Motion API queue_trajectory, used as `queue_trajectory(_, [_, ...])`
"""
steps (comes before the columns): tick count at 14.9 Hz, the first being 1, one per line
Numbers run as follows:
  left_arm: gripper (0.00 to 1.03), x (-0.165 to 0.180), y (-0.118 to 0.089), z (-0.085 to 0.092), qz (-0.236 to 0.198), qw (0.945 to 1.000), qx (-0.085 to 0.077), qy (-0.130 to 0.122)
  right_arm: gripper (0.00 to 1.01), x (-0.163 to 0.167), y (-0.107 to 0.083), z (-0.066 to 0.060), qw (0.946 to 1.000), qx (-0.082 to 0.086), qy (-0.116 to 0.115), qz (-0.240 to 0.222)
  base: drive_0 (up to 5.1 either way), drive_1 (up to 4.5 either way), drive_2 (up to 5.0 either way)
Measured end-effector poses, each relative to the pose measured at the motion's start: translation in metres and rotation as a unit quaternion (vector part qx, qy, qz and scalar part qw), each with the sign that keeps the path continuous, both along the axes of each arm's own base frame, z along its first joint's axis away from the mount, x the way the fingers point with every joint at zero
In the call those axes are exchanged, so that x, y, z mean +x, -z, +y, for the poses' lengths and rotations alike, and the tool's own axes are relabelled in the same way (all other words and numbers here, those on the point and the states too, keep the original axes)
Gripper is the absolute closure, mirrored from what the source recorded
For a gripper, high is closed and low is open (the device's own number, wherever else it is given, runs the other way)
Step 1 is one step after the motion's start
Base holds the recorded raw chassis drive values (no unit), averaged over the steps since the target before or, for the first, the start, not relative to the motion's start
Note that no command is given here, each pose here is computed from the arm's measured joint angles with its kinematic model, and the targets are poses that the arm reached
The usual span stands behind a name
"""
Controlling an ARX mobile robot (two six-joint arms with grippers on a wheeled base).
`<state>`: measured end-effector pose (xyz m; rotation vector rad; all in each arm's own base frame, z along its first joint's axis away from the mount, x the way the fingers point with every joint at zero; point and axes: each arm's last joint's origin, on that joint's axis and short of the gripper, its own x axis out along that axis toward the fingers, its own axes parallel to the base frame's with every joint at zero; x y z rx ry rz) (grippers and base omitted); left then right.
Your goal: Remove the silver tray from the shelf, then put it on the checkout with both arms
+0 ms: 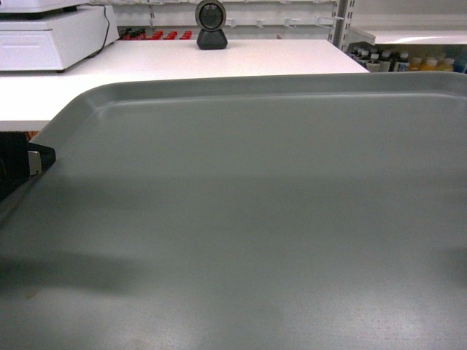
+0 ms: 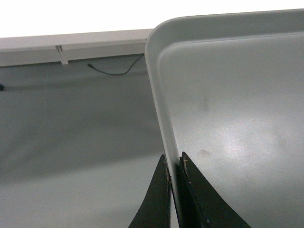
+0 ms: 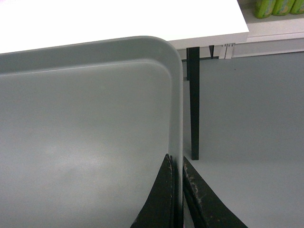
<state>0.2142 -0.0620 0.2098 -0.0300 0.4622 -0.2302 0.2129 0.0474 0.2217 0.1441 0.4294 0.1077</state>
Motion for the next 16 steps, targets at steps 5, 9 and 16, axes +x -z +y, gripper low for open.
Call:
queue_trajectory(5, [0.99, 0.0002, 0.0, -0.0002, -0.001, 1.0, 0.0, 0.0, 0.98, 0.0, 0.0001, 0.0, 1.0, -0.001, 0.0, 0.0, -4.0, 2.8, 1.2])
queue_trajectory(9, [0.99, 0.0002, 0.0001, -0.0002, 0.0, 1.0, 0.0, 0.0, 0.98, -0.0001, 0.0002, -0.0002, 1.0, -0.001, 0.0, 0.001, 0.0, 4.08, -4.0])
queue_trajectory(16, [0.99, 0.0002, 0.0, -0.0003, -0.001, 1.0, 0.002, 0.001, 0.98, 0.0, 0.0004, -0.0003, 1.0, -0.002, 0.001, 0.002, 0.0, 4.0, -4.1])
